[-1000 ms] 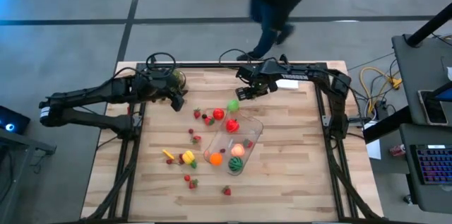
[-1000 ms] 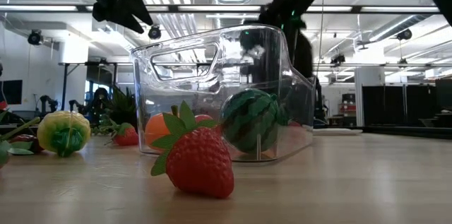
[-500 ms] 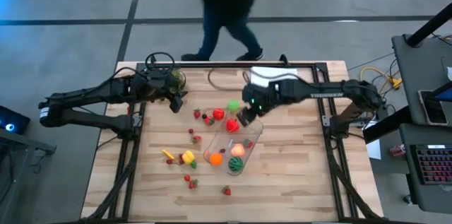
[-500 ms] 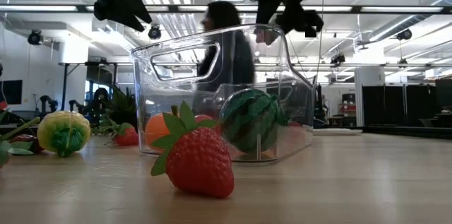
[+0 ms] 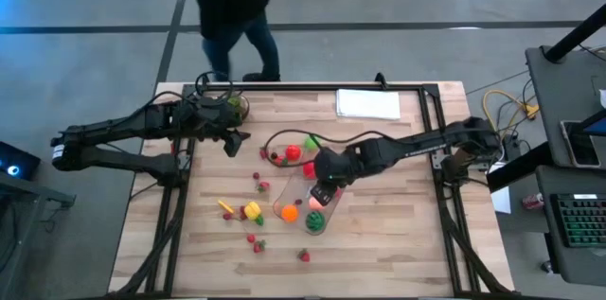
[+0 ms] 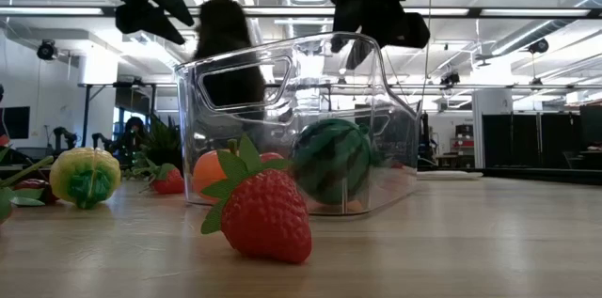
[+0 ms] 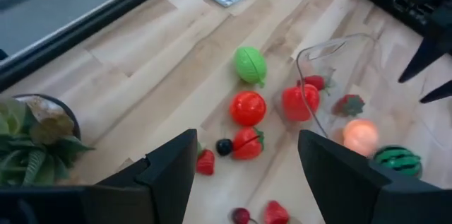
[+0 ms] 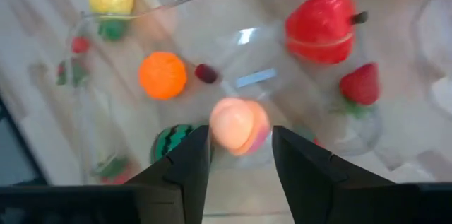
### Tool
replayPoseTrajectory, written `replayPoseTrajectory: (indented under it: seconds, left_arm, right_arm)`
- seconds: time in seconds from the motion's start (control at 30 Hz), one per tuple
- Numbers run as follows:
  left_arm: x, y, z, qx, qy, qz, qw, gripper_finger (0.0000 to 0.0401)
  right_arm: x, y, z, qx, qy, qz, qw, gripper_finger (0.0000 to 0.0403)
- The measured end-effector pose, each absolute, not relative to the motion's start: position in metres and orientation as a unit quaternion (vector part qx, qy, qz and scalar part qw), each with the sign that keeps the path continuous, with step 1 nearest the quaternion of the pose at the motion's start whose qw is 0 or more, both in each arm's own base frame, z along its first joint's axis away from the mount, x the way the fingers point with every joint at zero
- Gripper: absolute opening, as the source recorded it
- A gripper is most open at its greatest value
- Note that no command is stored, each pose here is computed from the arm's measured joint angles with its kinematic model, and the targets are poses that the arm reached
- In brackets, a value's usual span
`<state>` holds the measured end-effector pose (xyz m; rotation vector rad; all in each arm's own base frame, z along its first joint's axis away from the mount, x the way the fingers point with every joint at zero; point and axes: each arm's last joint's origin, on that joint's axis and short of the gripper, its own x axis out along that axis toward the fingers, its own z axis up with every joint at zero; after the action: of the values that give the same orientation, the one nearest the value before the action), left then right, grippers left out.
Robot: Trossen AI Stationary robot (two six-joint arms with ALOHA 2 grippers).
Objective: Pick and placing Produce into tupperware
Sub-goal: Put the red strawberry into the transparent bin
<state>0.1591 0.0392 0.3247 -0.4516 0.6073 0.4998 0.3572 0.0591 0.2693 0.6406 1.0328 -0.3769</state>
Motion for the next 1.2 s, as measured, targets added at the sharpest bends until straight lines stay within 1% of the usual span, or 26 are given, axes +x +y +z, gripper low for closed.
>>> replayPoseTrajectory:
  seconds: [0.2,0.33,0.47,0.57,0.63,0.8,1.0,1.2]
  left_arm:
    - [0.161,0.039,0.316,-0.228,0.315,0.238,0.89,0.0232]
    - [0.167,0.037,0.299,-0.223,0.357,0.2,0.885,0.0232]
    - [0.171,0.034,0.273,-0.117,0.411,0.134,0.894,0.0232]
    - [0.176,0.034,0.253,-0.043,0.423,0.097,0.9,0.0232]
    - [0.181,0.036,0.241,-0.013,0.42,0.087,0.903,0.0232]
    - [0.195,0.044,0.211,0.006,0.411,0.119,0.904,0.0232]
    - [0.212,0.048,0.178,0.077,0.443,0.082,0.89,0.0232]
    - [0.223,0.055,0.164,0.079,0.48,0.092,0.869,0.0232]
  right_arm:
    - [0.341,0.071,0.291,0.255,0.41,-0.252,0.839,0.0197]
    - [0.327,0.062,0.305,0.233,0.377,-0.304,0.843,0.0237]
    - [0.309,0.046,0.321,0.207,0.358,-0.355,0.839,0.0274]
    - [0.295,0.033,0.331,0.211,0.356,-0.38,0.828,0.0295]
    - [0.287,0.025,0.336,0.221,0.352,-0.395,0.819,0.0306]
    - [0.276,0.008,0.344,0.238,0.344,-0.422,0.804,0.0317]
    - [0.275,-0.004,0.344,0.246,0.337,-0.439,0.796,0.0315]
    - [0.276,-0.006,0.341,0.252,0.338,-0.446,0.789,0.0318]
